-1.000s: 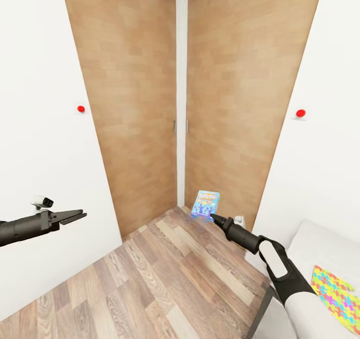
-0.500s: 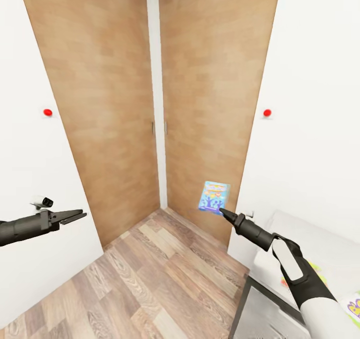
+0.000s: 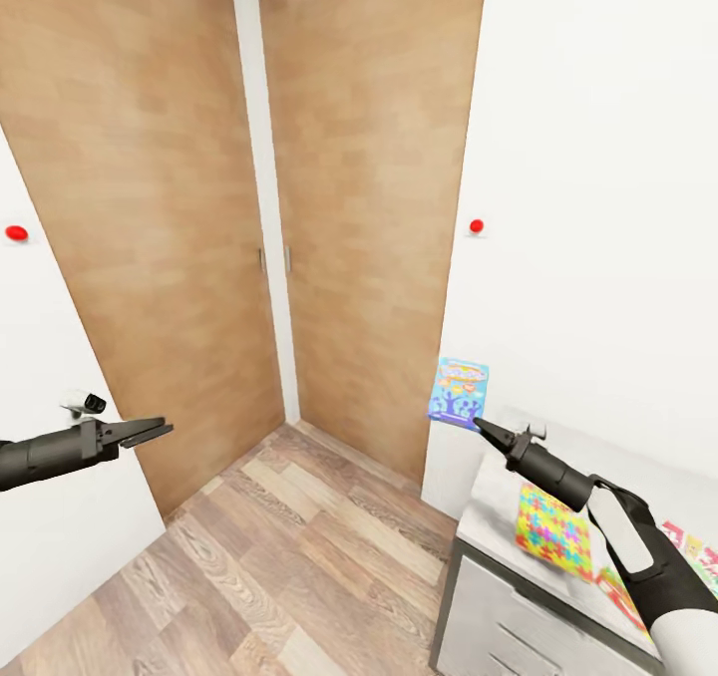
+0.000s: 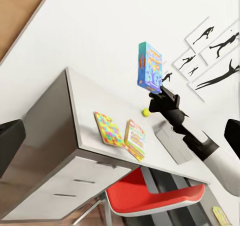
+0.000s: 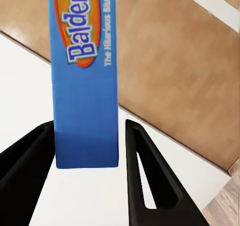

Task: Put all the toys in the child's room - the three board games (two on the bed and one on the table), the two jigsaw puzzles on the table, and the tennis ball on the table - inside the toy box on the table in the child's room.

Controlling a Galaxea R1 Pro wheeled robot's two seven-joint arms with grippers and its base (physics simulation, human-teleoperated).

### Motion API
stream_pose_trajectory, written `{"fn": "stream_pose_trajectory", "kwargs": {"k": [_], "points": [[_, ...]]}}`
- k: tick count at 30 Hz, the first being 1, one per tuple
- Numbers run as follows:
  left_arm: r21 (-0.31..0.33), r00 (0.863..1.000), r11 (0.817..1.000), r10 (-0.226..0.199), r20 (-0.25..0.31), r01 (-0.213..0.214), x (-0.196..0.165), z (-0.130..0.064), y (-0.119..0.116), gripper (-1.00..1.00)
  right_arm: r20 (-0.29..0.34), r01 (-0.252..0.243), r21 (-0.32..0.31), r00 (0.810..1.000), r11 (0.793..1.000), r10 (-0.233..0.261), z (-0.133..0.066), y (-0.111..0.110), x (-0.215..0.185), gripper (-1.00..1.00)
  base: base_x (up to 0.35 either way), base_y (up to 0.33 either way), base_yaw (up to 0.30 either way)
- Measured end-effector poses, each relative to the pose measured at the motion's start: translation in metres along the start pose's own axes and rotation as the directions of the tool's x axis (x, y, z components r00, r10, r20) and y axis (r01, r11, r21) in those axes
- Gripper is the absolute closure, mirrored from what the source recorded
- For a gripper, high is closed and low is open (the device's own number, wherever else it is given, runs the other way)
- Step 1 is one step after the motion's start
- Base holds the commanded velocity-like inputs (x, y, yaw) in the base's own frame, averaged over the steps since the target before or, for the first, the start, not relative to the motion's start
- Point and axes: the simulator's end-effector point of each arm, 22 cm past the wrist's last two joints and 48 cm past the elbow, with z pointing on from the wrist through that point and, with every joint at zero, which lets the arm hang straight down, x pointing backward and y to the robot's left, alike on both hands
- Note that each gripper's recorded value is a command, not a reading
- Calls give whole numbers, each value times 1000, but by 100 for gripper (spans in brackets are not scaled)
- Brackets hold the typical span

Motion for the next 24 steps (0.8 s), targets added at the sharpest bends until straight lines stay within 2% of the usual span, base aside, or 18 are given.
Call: {"fn": "stream_pose_trajectory", "kwargs": {"k": [7, 8, 13, 24], "points": [[1, 1000, 1000, 5, 1, -5, -1, 0, -2, -100, 22, 17, -44, 1000, 999, -17, -24, 7, -16, 100, 0, 0, -268], [1, 1000, 1000, 6, 1, -6, -1, -1, -3, -100, 39, 19, -56, 999, 998, -16, -35, 8, -22, 100, 0, 0, -264], [3, 1000, 1000, 9, 2, -9, -2, -1, -4, -100, 81, 24, -55, 997, 998, -20, -64, 6, -36, 100, 0, 0, -263], [7, 1000, 1000, 17, 5, -17, -3, -2, -9, -100, 99, 8, -40, 995, 999, -4, -75, 0, -39, 100, 0, 0, -260]]}}
